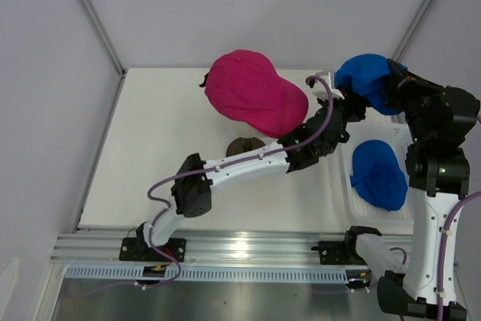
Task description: Stack the hats
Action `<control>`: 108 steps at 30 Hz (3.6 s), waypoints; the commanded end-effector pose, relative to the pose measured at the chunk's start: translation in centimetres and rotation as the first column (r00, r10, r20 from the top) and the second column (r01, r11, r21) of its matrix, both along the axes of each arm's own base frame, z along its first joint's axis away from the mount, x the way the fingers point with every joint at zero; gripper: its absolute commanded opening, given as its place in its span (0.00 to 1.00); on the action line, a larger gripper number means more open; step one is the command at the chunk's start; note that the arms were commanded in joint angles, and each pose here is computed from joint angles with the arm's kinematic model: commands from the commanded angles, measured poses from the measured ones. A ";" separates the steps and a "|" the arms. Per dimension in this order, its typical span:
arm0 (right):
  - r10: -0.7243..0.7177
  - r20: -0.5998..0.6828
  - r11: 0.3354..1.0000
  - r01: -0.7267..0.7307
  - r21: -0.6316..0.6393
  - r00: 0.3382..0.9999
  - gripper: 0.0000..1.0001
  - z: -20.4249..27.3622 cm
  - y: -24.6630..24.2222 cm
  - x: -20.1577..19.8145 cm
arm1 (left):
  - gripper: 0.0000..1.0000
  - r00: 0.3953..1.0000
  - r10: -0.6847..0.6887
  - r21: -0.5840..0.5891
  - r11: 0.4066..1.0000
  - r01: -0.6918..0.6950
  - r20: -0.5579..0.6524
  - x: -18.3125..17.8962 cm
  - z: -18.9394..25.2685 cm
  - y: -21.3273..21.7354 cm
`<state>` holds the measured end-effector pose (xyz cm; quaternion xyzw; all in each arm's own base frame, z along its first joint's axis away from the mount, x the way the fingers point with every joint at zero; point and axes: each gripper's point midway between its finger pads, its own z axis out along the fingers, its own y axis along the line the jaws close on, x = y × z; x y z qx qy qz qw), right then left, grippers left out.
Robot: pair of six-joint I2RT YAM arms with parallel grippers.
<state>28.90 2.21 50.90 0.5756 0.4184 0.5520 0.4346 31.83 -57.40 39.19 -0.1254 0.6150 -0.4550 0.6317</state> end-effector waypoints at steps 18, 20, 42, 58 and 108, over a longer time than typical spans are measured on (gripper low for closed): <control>0.005 0.207 0.979 0.037 -0.198 0.978 0.00 7.3 1.4 2.3 | 0.01 0.866 -0.498 0.320 0.830 0.456 0.057 -4.6 17.1 16.8; 0.005 0.206 0.980 0.036 -0.193 0.979 0.00 8.6 2.7 2.6 | 0.01 0.865 -0.499 0.309 0.830 0.463 0.045 -4.2 17.4 18.2; 0.356 0.314 0.717 -0.042 -0.696 0.880 0.91 12.5 20.0 0.4 | 0.01 0.881 -0.460 0.358 0.809 0.466 -0.109 -3.1 13.8 31.8; 0.680 0.202 0.449 -0.183 -0.875 0.705 0.90 9.3 21.3 -0.3 | 0.01 0.843 -0.470 0.358 0.764 0.537 -0.263 -1.4 9.0 32.2; 0.774 -0.092 0.385 -0.581 -0.717 0.626 0.76 -10.4 17.6 7.7 | 0.01 0.871 -0.338 0.449 0.756 0.476 -0.356 3.1 4.8 36.5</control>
